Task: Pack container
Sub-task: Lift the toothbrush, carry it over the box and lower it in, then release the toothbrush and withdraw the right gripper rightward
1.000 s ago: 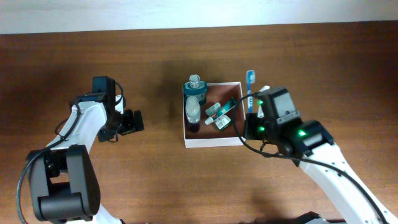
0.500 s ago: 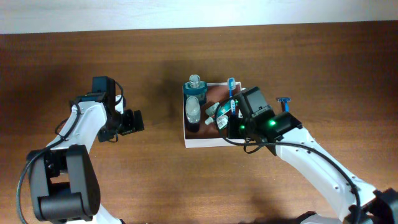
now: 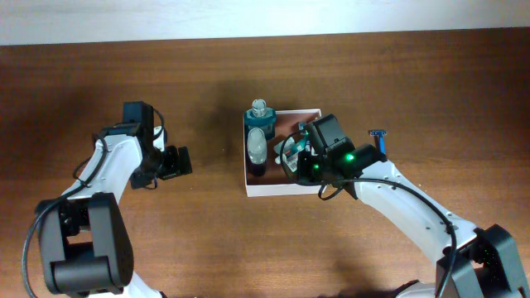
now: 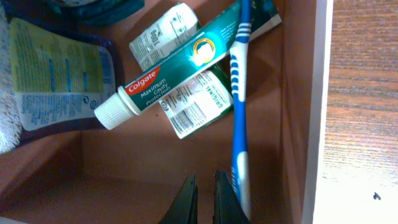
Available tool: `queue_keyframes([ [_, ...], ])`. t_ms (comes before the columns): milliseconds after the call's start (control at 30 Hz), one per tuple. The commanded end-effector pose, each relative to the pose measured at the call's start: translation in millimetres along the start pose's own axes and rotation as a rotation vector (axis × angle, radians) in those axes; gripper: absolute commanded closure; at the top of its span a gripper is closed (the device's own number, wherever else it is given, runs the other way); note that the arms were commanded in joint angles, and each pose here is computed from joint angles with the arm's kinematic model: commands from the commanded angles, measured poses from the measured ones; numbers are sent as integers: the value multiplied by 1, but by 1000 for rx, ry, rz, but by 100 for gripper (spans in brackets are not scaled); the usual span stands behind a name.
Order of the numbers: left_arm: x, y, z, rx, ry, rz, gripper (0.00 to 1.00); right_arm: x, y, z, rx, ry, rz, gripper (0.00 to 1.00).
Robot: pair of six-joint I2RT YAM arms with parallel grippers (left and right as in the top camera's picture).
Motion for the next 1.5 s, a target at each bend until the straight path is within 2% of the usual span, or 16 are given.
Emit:
queue_keyframes([
  [0, 2, 2, -1, -3, 8, 6, 1, -2, 6, 9, 0, -33, 10, 96],
  [233, 2, 2, -1, -3, 8, 6, 1, -11, 4, 20, -10, -58, 9, 96],
  [500, 2, 2, -1, -3, 8, 6, 1, -63, -5, 53, -28, -82, -80, 96],
  [633, 2, 2, -1, -3, 8, 6, 1, -77, -24, 61, 18, -83, -147, 96],
  [900, 2, 2, -1, -3, 8, 6, 1, -83, -87, 61, 175, -40, -238, 96],
  [1233, 2, 2, -1, -3, 8, 6, 1, -84, -146, 56, 176, 2, -326, 96],
  [1467, 2, 2, -1, -3, 8, 6, 1, -56, -169, 57, 208, 61, -344, 96],
])
Point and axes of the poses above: each gripper's point midway between its finger pads, its own x axis out along the fingers, its own y axis along the line the jaws close on, z = x × y, the point moved 7 cm from there along -x, back along the fingers, and after that the axes turned 6 degrees about -x, right-handed, at the moved point
